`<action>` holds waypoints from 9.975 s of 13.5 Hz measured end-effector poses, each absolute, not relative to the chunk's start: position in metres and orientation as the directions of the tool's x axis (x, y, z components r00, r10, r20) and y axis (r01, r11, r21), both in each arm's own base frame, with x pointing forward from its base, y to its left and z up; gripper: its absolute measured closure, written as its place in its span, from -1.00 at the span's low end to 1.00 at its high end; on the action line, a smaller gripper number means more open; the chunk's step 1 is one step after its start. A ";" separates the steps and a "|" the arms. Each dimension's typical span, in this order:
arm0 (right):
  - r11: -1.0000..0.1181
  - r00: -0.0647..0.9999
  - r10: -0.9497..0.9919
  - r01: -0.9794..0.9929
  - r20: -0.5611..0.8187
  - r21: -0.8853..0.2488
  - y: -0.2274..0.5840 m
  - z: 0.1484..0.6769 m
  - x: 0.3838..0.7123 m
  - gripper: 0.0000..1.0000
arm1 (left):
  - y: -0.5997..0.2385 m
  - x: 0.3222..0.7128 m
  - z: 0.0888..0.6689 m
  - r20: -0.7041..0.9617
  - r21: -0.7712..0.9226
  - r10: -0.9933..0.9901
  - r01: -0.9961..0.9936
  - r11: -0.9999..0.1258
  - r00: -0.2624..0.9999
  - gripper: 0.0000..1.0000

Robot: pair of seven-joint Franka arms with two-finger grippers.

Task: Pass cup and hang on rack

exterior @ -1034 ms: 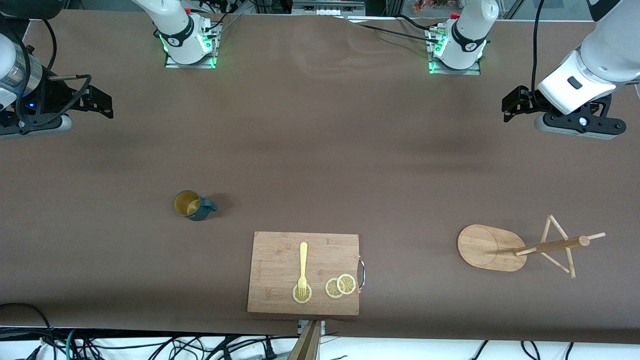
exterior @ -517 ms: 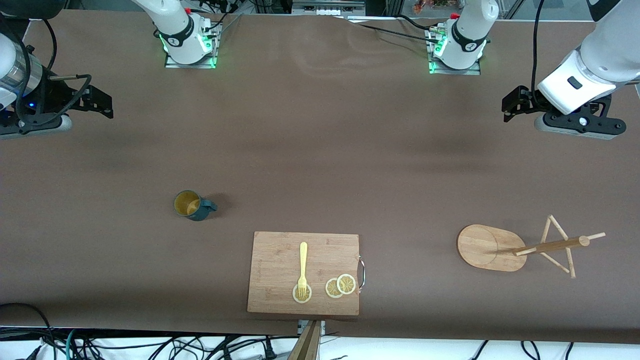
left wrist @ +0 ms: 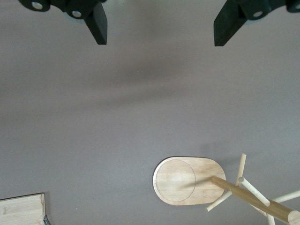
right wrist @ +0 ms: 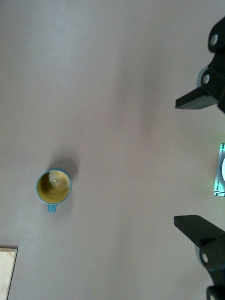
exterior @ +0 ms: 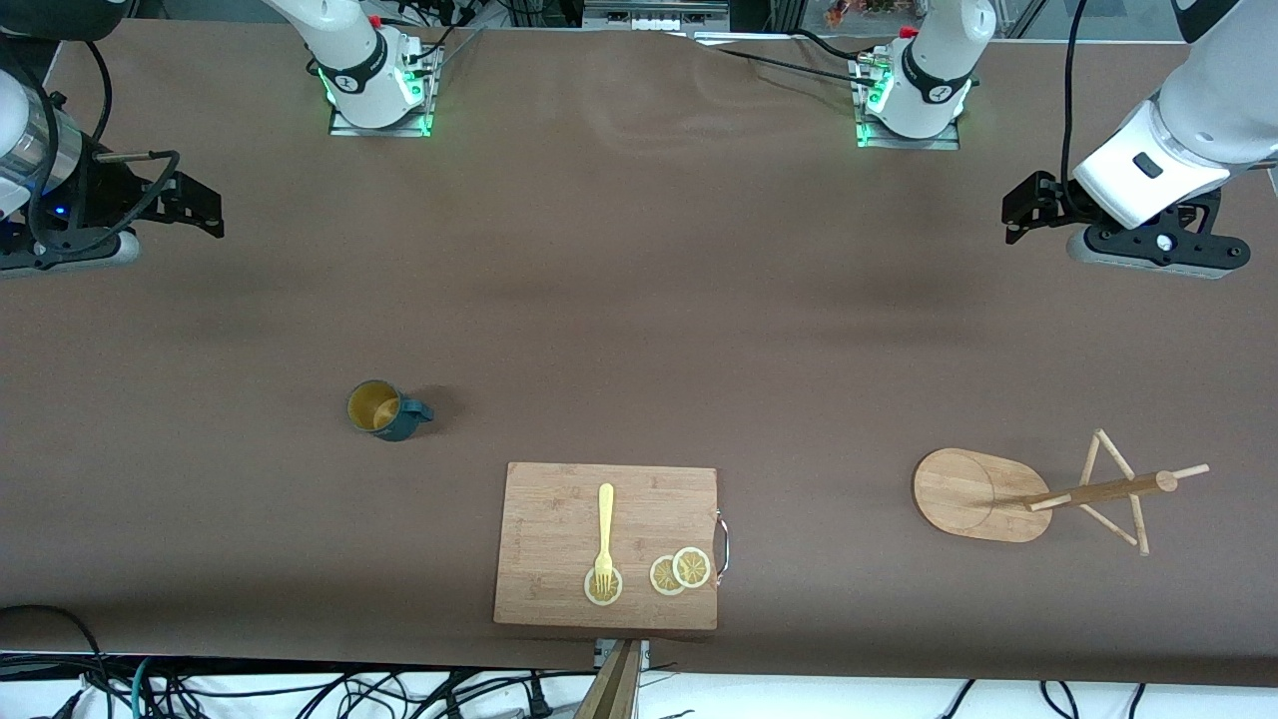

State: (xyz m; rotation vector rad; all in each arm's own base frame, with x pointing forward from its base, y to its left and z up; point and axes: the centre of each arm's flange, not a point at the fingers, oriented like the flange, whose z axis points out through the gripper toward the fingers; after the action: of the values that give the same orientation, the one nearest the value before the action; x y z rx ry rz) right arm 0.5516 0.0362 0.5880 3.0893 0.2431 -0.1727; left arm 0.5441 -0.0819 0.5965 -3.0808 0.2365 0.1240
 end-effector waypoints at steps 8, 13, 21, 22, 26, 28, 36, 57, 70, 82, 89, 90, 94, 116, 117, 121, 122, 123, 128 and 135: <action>-0.987 0.983 0.153 0.157 -0.096 0.031 0.036 0.588 0.554 -1.00 | -0.082 0.544 0.596 -0.084 -0.043 -0.150 -0.154 -0.987 0.985 -1.00; -0.988 0.986 0.145 0.149 -0.083 0.036 0.031 0.577 0.563 -1.00 | -0.082 0.544 0.596 -0.084 -0.043 -0.150 -0.154 -0.987 0.985 -1.00; -0.987 0.968 0.145 0.155 -0.206 0.035 0.035 0.474 0.597 -1.00 | -0.080 0.543 0.596 -0.094 -0.043 -0.147 -0.152 -0.987 0.985 -1.00; -0.987 0.970 0.147 0.156 -0.194 0.034 0.035 0.452 0.602 -1.00 | -0.080 0.543 0.596 -0.094 -0.043 -0.147 -0.152 -0.987 0.985 -1.00; -0.991 0.973 0.134 0.127 -0.185 -0.048 0.052 0.361 0.616 -1.00 | -0.080 0.543 0.596 -0.095 -0.043 -0.147 -0.151 -0.988 0.985 -1.00; -0.991 0.978 0.119 0.108 -0.172 -0.074 0.058 0.326 0.626 -0.99 | -0.080 0.543 0.596 -0.095 -0.043 -0.147 -0.151 -0.988 0.985 -1.00; -0.994 0.989 0.099 0.092 -0.108 -0.062 0.067 0.286 0.662 -0.88 | -0.080 0.543 0.596 -0.096 -0.043 -0.146 -0.151 -0.988 0.985 -1.00; -0.984 0.988 0.155 0.152 -0.026 -0.094 0.212 0.290 0.669 0.92 | -0.080 0.541 0.596 -0.109 -0.043 -0.146 -0.151 -0.988 0.983 -1.00; -0.989 0.993 0.111 0.107 -0.040 -0.101 0.576 0.277 0.486 0.92 | -0.074 0.539 0.594 -0.135 -0.043 -0.134 -0.141 -0.989 0.982 -1.00; -0.986 0.990 0.134 0.138 0.046 -0.093 0.627 0.235 0.449 0.71 | -0.067 0.533 0.587 -0.205 -0.020 -0.180 -0.188 -0.982 0.962 -1.00; -0.992 0.997 0.072 0.075 0.043 -0.097 0.609 0.310 0.479 -0.02 | -0.040 0.535 0.498 -0.159 0.391 -0.622 -0.530 -0.752 0.766 -1.00; -0.993 0.998 0.042 0.046 0.041 -0.107 0.593 0.339 0.494 -0.23 | -0.018 0.536 0.473 -0.063 0.465 -0.664 -0.567 -0.680 0.745 -1.00; -0.993 0.999 -0.053 -0.052 0.010 -0.107 0.470 0.453 0.573 -0.99 | 0.029 0.527 0.388 0.312 0.558 -0.719 -0.732 -0.390 0.621 -1.00; -0.997 0.992 -0.011 -0.021 -0.128 -0.079 0.017 0.614 0.533 -1.00 | -0.166 0.433 0.070 0.946 0.212 -0.210 -0.962 -0.171 0.246 -0.37; -0.997 0.992 -0.010 -0.020 -0.125 -0.078 0.016 0.615 0.526 -1.00 | -0.166 0.433 0.070 0.946 0.212 -0.210 -0.962 -0.172 0.246 -0.15; -0.998 0.993 0.027 0.020 -0.117 -0.055 0.037 0.616 0.518 -1.00 | -0.165 0.435 0.071 0.947 0.210 -0.209 -0.962 -0.175 0.245 0.58; -0.998 0.993 0.028 0.022 -0.117 -0.054 0.038 0.615 0.518 -1.00 | -0.165 0.435 0.071 0.945 0.220 -0.206 -0.959 -0.177 0.255 0.58; -0.998 0.993 0.026 0.020 -0.116 -0.054 0.037 0.614 0.519 -1.00 | -0.165 0.436 0.072 0.942 0.237 -0.197 -0.954 -0.181 0.272 0.58; -0.999 0.994 0.006 0.000 -0.107 -0.054 0.026 0.614 0.522 -1.00 | -0.147 0.473 0.124 0.923 0.301 -0.189 -0.935 -0.190 0.336 0.58; -0.998 0.997 -0.017 -0.022 -0.081 -0.057 0.014 0.618 0.541 -1.00 | 0.030 0.488 0.168 0.802 0.384 -0.388 -0.890 -0.247 0.454 0.58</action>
State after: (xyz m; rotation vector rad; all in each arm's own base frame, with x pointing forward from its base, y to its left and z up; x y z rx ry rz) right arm 0.5406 0.0138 0.6181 3.1968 -0.0317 -0.1296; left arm 0.4883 0.0297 0.1682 -3.2892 1.9467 -1.2984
